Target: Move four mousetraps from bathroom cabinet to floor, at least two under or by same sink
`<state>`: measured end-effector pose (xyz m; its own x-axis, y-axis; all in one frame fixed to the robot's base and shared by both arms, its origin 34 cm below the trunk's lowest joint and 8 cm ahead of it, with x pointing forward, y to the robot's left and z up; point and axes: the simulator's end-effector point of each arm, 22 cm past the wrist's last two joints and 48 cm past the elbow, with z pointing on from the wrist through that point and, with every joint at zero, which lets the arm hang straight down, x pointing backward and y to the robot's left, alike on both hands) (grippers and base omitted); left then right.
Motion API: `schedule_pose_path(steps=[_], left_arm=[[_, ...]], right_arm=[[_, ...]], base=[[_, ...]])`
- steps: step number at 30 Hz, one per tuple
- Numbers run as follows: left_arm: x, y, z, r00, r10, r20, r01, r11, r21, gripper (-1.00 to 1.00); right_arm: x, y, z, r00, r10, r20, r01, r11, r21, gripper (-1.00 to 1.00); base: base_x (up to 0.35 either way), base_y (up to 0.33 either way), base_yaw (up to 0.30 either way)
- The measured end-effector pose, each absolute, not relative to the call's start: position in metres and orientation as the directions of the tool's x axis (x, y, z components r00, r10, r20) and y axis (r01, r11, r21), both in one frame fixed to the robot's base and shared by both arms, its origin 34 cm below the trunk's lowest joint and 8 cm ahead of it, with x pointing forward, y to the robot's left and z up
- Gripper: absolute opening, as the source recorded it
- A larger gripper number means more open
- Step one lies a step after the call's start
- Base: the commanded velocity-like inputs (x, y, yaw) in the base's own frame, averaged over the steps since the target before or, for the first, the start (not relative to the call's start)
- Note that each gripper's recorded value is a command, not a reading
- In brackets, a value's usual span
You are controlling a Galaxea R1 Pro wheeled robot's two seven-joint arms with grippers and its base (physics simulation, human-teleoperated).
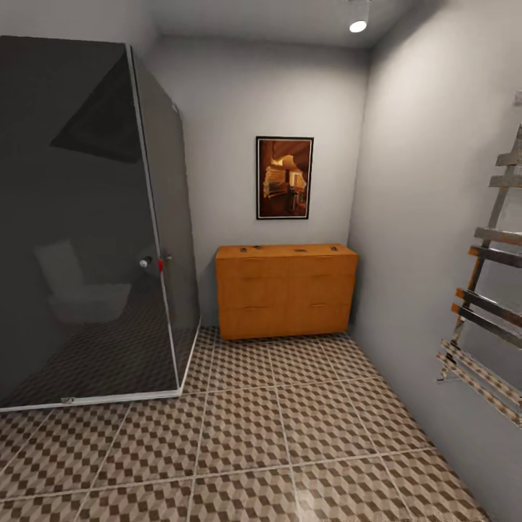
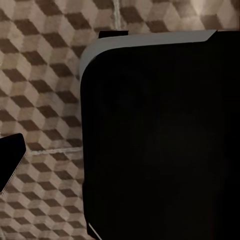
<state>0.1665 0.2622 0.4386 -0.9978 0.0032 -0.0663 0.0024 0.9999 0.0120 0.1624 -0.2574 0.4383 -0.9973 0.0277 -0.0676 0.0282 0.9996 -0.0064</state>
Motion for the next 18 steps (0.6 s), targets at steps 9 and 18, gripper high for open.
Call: schedule_pose_path(steps=[9,18], left_arm=[[0.1675,0.2615,0.4387,-0.998,0.005,-0.069,0.004,1.0,0.011,1.0],[0.1685,0.2621,0.4388,-0.998,0.009,-0.067,0.008,1.0,0.012,1.0]], right_arm=[[0.1636,-0.2573,0.4384,-0.997,0.028,-0.071,0.028,1.0,-0.006,1.0],[0.1636,-0.2575,0.4385,-0.997,0.028,-0.072,0.028,1.0,-0.006,1.0]], base=[[0.008,0.0,-0.135],[0.192,0.0,-0.024]])
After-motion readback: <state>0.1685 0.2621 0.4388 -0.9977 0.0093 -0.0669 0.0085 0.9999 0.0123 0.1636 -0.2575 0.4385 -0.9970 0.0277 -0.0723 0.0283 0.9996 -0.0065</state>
